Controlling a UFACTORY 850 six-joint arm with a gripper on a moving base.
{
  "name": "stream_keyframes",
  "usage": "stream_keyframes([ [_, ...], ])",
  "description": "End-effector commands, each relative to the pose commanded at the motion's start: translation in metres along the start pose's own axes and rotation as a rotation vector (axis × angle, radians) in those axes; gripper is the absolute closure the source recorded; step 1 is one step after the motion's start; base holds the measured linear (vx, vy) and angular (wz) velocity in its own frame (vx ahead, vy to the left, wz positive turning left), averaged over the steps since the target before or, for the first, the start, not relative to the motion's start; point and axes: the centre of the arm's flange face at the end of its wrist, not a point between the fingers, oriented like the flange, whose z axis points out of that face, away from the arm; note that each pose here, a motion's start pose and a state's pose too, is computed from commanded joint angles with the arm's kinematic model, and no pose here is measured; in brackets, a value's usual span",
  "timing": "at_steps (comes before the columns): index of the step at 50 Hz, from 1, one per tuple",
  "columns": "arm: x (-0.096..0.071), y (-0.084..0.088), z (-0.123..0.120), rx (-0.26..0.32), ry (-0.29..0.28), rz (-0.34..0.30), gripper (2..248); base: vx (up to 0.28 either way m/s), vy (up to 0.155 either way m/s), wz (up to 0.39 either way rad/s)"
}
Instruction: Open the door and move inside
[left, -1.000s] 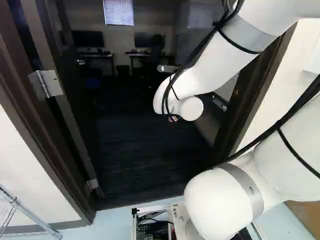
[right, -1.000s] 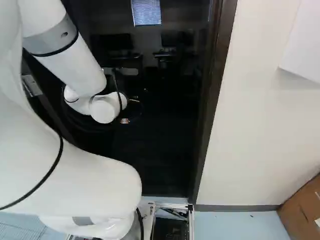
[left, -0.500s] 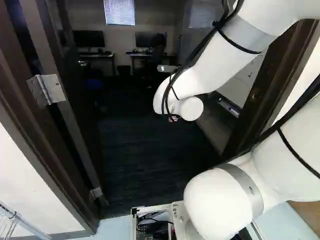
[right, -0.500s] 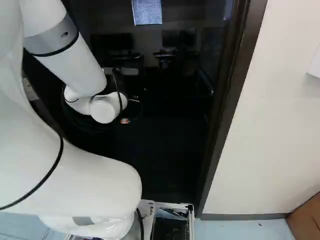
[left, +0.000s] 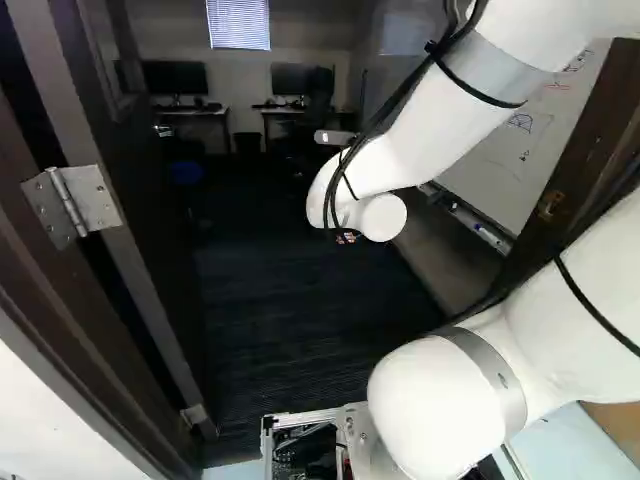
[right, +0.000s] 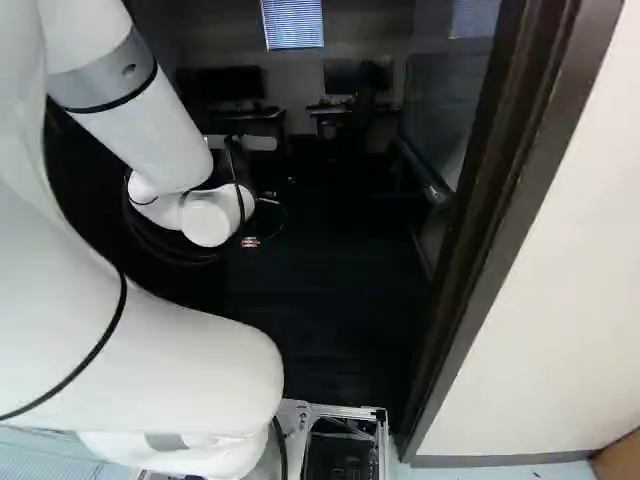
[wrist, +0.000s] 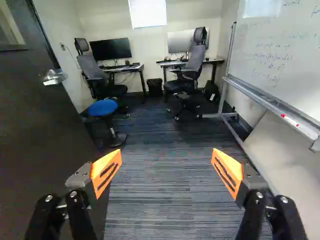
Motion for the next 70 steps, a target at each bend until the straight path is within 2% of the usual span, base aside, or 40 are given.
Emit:
stream_keyframes([
  [16, 0.0000, 0.0000, 0.0000, 0.000, 0.000, 0.000, 3, 0.163, 0.044, -0.011],
  [70, 0.0000, 0.0000, 0.0000, 0.000, 0.000, 0.000, 3, 0.095, 0.000, -0.005],
])
